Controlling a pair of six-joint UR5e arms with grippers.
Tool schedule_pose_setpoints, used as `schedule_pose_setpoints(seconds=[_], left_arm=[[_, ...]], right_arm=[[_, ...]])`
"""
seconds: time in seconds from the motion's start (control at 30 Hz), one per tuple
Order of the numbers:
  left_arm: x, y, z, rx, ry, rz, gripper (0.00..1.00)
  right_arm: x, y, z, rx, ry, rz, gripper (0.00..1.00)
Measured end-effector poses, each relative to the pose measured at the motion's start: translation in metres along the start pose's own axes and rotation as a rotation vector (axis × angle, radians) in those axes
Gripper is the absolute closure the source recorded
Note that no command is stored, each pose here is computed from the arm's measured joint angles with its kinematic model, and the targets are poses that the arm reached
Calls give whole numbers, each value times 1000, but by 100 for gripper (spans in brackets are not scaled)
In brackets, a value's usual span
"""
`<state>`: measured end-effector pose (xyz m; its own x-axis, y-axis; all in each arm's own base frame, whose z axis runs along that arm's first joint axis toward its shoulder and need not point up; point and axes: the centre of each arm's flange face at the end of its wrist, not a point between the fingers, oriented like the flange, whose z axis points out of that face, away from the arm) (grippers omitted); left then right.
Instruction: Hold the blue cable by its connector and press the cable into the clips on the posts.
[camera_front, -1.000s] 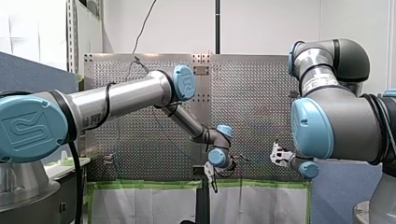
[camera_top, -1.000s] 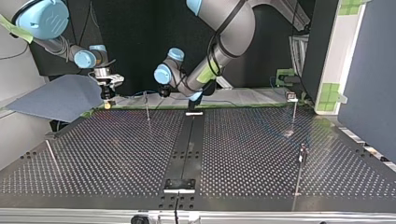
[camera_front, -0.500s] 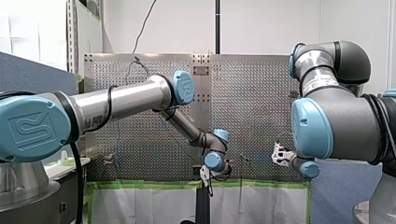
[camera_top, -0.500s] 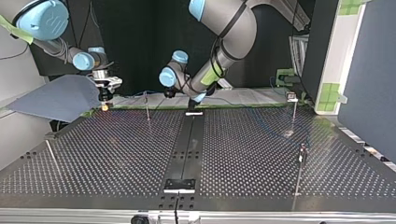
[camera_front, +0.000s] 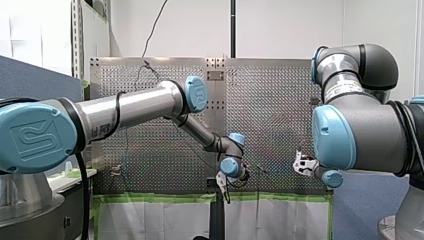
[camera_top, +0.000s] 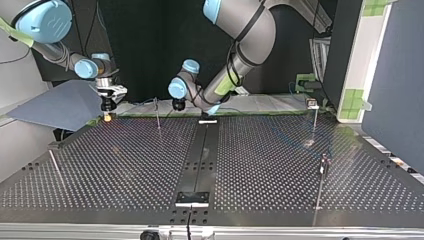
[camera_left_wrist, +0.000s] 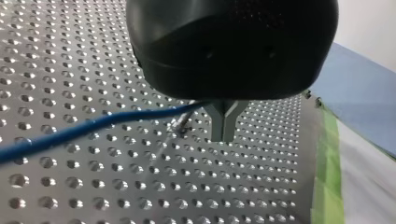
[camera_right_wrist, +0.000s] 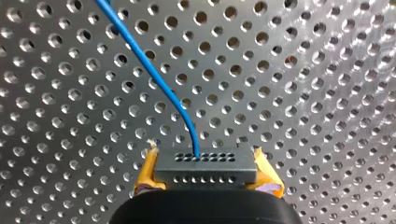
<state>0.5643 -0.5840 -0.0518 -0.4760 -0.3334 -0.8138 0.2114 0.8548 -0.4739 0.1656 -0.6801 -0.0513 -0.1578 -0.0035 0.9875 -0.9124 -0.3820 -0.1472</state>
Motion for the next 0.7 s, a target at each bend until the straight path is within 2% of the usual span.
schedule_pose_setpoints(seconds=[0.33,0.7], left_arm=[[-32,3,14,-7,-36,-16,100],[-37,9,16,-11,-37,-19,100]], right_arm=[[6,10,4,-8,15,-1,100],[12,24,8,-26,26,-11,100]])
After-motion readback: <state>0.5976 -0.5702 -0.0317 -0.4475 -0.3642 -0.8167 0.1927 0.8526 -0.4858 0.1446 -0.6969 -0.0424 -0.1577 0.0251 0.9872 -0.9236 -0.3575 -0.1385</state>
